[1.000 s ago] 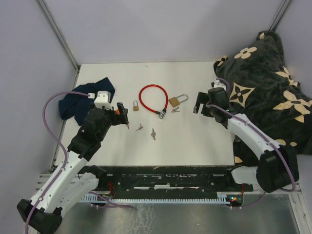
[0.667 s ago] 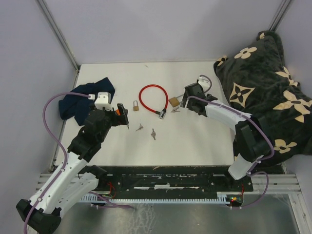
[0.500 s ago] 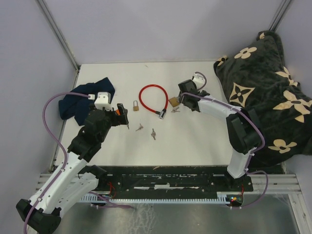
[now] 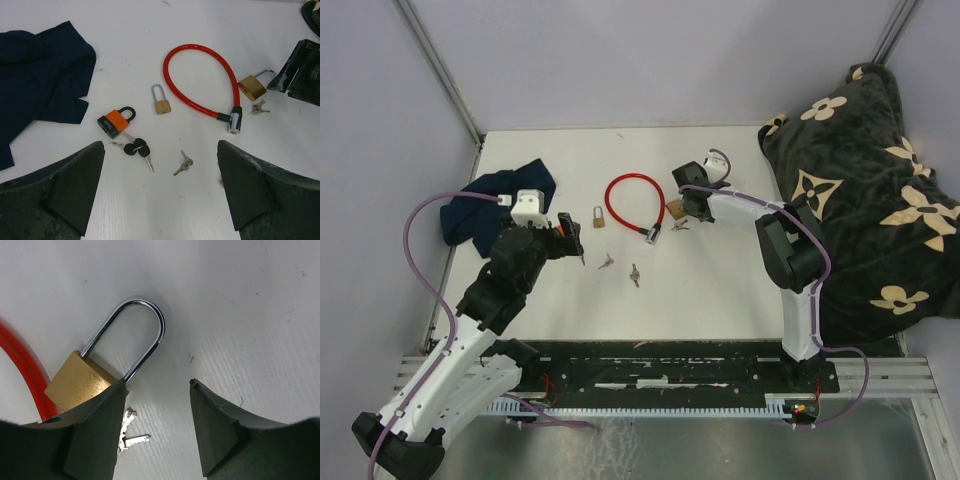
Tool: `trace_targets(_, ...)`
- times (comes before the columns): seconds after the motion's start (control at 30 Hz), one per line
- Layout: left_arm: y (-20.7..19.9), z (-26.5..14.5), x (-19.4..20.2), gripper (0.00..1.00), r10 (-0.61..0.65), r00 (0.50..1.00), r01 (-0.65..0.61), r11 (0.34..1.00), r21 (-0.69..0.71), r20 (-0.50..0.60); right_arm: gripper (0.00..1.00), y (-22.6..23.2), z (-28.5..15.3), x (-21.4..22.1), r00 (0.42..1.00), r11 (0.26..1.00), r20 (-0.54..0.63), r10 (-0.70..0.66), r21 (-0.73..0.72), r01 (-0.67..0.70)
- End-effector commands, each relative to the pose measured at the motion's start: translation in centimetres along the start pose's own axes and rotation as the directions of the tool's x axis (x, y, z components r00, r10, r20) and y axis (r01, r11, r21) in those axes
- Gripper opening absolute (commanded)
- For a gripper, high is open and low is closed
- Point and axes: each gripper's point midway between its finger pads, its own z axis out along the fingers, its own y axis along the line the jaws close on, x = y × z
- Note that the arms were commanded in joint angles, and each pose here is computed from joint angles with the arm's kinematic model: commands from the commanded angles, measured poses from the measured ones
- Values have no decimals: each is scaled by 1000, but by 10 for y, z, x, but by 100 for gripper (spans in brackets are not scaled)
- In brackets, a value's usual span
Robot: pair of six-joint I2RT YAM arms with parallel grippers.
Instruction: Unlock with the key
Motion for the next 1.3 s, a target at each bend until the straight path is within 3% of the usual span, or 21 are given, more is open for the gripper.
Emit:
trace_targets(0.0, 2, -2, -11, 100, 22, 999, -22, 1000, -4, 48, 61, 17, 0, -10, 999, 999, 10, 33, -27, -33)
trace_targets(0.37, 2, -2, -10, 100, 21, 999, -21, 1000, -3, 46, 56, 20, 13, 0, 999, 1000, -31, 24, 10, -24)
trace_targets(0.57, 0, -1, -8, 100, 21, 999, -22, 1000, 6, 40, 43, 10, 14, 17, 996, 999, -89, -26, 33, 29)
trace_targets(0.73, -2, 0, -6, 100, 23, 999, -23, 1000, 11, 31, 31, -6, 6, 36, 974, 987, -160, -160, 10, 163)
trace_targets(1.03, -6, 5, 0, 100, 29, 1000, -29, 999, 26, 6, 18, -52, -36, 70, 830, 864, -238, -504, -158, 479)
trace_targets(1.27, -11, 8, 4, 99, 35, 999, -34, 998, 49, -15, 10, -54, -59, 98, 718, 745, -220, -661, -313, 590)
